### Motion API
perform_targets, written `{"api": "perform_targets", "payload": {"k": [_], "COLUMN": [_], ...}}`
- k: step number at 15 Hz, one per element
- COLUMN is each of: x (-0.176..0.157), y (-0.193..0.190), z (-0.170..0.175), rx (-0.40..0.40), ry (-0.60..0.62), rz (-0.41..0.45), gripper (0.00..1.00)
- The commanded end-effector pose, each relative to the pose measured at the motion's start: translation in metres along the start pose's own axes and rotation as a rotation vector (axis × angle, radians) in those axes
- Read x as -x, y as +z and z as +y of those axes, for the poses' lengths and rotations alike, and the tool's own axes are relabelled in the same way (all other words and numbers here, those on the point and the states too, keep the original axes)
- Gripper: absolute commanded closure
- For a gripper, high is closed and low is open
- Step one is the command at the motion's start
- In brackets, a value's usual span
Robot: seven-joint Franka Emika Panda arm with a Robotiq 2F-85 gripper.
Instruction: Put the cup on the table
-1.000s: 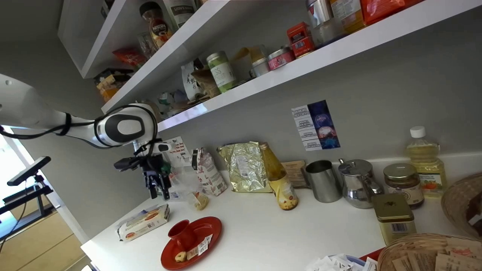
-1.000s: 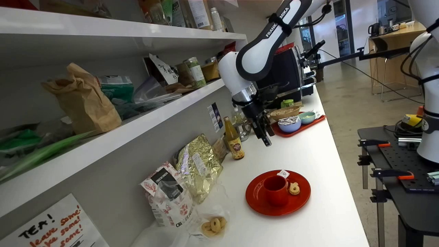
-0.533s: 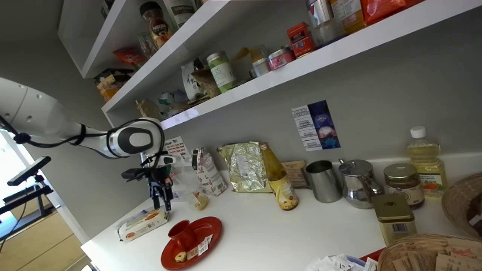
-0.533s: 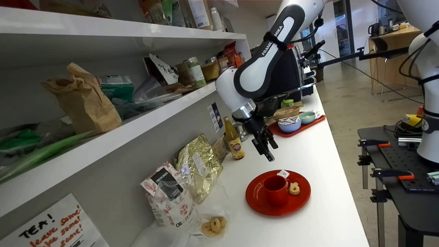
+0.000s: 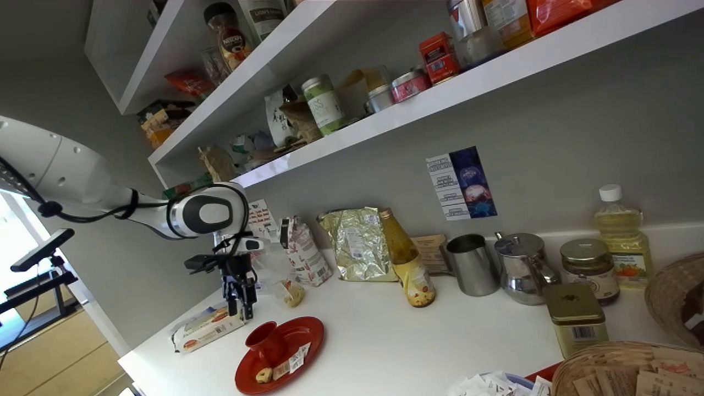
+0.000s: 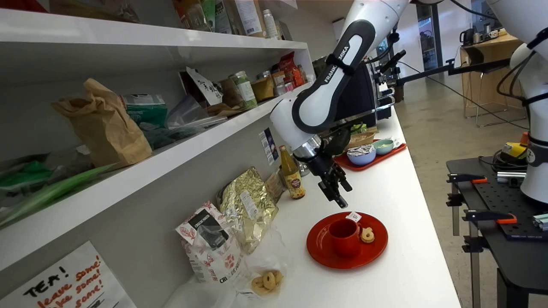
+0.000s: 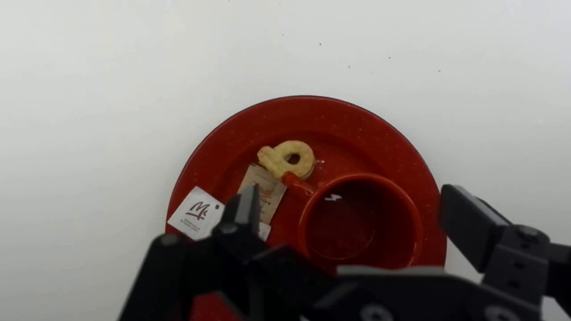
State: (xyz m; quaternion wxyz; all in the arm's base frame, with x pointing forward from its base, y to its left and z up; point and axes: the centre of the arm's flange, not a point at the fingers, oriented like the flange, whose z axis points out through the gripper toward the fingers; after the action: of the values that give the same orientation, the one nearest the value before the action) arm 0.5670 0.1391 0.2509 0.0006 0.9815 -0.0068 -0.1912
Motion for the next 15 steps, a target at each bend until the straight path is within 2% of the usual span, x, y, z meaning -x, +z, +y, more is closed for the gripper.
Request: {"api": "perform_targets", "payload": {"k": [1, 8, 15], "x": [-0.018, -0.05, -0.066], "y": [0.004, 0.007, 0.029], "z": [0.004, 0.018, 0.021], "rx": [-0.001, -0.027, -0.02], "ry": [0.035, 0.171, 0.206], "rz": [-0.041, 0.01, -0.023], "gripper": [0.0, 0.0, 0.0]}}
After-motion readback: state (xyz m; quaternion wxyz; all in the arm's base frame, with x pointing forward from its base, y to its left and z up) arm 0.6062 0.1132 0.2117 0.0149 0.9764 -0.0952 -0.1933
